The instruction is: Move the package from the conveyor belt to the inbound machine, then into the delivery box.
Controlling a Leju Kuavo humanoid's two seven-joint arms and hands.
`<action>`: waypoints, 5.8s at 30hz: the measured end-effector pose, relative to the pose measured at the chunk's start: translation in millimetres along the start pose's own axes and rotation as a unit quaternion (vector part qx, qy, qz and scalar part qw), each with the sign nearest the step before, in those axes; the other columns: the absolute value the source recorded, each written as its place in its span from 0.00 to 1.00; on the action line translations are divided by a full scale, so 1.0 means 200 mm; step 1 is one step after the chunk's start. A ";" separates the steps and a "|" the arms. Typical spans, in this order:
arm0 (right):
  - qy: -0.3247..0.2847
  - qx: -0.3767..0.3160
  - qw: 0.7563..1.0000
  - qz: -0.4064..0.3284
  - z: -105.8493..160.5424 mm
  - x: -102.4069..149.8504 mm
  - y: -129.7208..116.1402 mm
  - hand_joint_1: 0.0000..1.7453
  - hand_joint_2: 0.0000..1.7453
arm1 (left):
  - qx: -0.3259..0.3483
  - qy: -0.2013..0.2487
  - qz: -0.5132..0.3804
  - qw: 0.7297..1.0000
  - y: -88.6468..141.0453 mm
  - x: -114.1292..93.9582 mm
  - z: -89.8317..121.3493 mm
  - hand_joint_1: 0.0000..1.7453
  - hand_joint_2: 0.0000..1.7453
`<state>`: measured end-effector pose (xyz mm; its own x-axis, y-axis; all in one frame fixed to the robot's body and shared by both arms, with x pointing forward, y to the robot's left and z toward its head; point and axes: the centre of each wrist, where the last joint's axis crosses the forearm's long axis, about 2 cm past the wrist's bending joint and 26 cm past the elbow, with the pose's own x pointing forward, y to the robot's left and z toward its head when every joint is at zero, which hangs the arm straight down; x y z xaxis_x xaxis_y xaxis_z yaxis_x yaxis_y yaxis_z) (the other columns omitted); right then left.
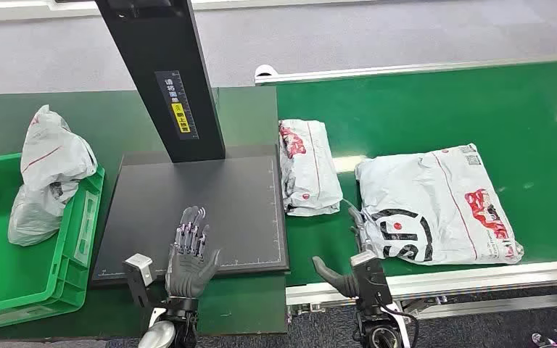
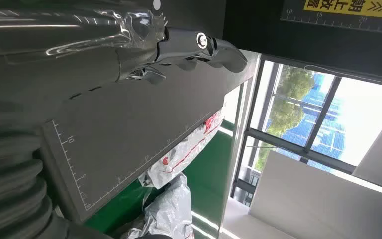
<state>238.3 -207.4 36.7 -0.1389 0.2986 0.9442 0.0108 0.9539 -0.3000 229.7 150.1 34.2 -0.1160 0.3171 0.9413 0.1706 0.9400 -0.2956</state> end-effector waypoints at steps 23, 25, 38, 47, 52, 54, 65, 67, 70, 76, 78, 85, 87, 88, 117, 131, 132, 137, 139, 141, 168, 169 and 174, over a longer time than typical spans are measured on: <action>0.188 -0.109 0.934 0.282 -0.19 -0.05 -0.56 0.00 1.00 | -0.030 0.016 -0.004 0.999 -0.04 0.01 -0.01 0.00 1.00; 0.192 -0.098 0.937 0.276 -0.22 -0.06 -0.56 0.00 1.00 | -0.031 0.017 -0.004 0.999 -0.05 0.01 -0.01 0.00 1.00; 0.238 -0.049 0.932 0.270 -0.44 -0.07 -0.52 0.00 1.00 | -0.040 0.028 -0.003 0.999 -0.07 0.02 -0.03 0.00 1.00; 0.375 0.125 0.867 0.303 -0.58 -0.14 -0.36 0.22 1.00 | -0.066 0.021 -0.003 0.998 -0.12 0.04 -0.18 0.00 1.00; 0.396 0.179 0.844 0.314 -0.60 -0.13 -0.28 1.00 1.00 | -0.071 0.023 0.001 0.997 -0.14 0.01 -0.22 0.00 1.00; 0.393 0.186 0.844 0.314 -0.60 -0.12 -0.26 1.00 1.00 | -0.068 0.026 0.002 0.997 -0.14 0.01 -0.22 0.00 1.00; 0.265 0.117 0.929 0.229 -0.60 -0.06 -0.18 1.00 1.00 | -0.037 0.034 -0.005 0.999 -0.12 0.02 -0.14 0.00 1.00; 0.241 0.098 0.942 0.214 -0.60 -0.03 -0.16 1.00 1.00 | -0.033 0.031 -0.006 0.999 -0.11 0.03 -0.12 0.00 1.00; 0.180 0.039 0.963 0.198 -0.59 0.05 -0.18 1.00 1.00 | -0.021 0.025 -0.009 0.999 -0.10 0.04 -0.09 0.00 1.00; 0.037 -0.096 0.977 0.188 -0.49 0.36 -0.31 1.00 1.00 | -0.002 0.006 -0.012 1.000 -0.05 0.06 -0.04 0.00 1.00; 0.009 -0.116 0.976 0.186 -0.46 0.43 -0.34 1.00 1.00 | 0.001 0.001 -0.012 1.000 -0.05 0.07 -0.03 0.00 1.00; -0.044 -0.148 0.971 0.183 -0.39 0.54 -0.38 1.00 1.00 | 0.005 -0.008 -0.012 1.000 -0.04 0.09 -0.03 0.00 1.00; -0.068 -0.171 0.966 0.183 -0.37 0.56 -0.39 1.00 1.00 | 0.004 -0.014 -0.015 1.000 -0.04 0.09 -0.03 0.00 1.00; -0.082 -0.183 0.963 0.180 -0.36 0.57 -0.40 1.00 1.00 | 0.003 -0.018 -0.017 1.000 -0.04 0.09 -0.03 0.00 1.00; -0.036 0.438 0.893 0.093 -0.61 0.57 0.56 1.00 1.00 | 0.142 -0.194 -0.109 0.965 0.32 0.51 -0.39 0.00 1.00; -0.050 0.410 0.903 0.120 -0.64 0.63 0.60 0.00 1.00 | 0.172 -0.220 -0.126 0.952 0.38 0.57 -0.33 0.00 1.00; -0.055 0.392 0.911 0.119 -0.65 0.64 0.60 0.00 1.00 | 0.174 -0.222 -0.130 0.951 0.39 0.57 -0.32 0.00 1.00; -0.080 0.243 0.960 0.113 -0.70 0.65 0.54 0.00 1.00 | 0.176 -0.239 -0.141 0.945 0.40 0.61 -0.26 0.00 1.00; -0.078 0.196 0.970 0.124 -0.73 0.64 0.49 0.00 1.00 | 0.172 -0.244 -0.140 0.944 0.40 0.63 -0.25 0.00 1.00; -0.068 0.156 0.975 0.141 -0.75 0.63 0.44 0.00 1.00 | 0.166 -0.246 -0.137 0.945 0.39 0.65 -0.25 0.00 1.00; -0.211 0.077 0.944 -0.240 -0.65 0.63 -0.12 0.00 1.00 | 0.010 -0.115 -0.306 0.945 0.29 0.48 -0.26 0.00 1.00; -0.212 0.076 0.944 -0.240 -0.65 0.63 -0.12 0.00 1.00 | 0.009 -0.115 -0.306 0.945 0.29 0.48 -0.26 0.00 1.00; -0.213 0.074 0.944 -0.240 -0.64 0.64 -0.13 0.00 1.00 | -0.020 -0.100 -0.317 0.943 0.28 0.47 -0.26 0.00 1.00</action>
<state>347.9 -190.2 182.4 -0.4788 -0.2379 0.8451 -0.2900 0.9514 0.1035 279.7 225.4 113.8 -0.3882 -0.2866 0.8759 0.0412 0.9441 0.3271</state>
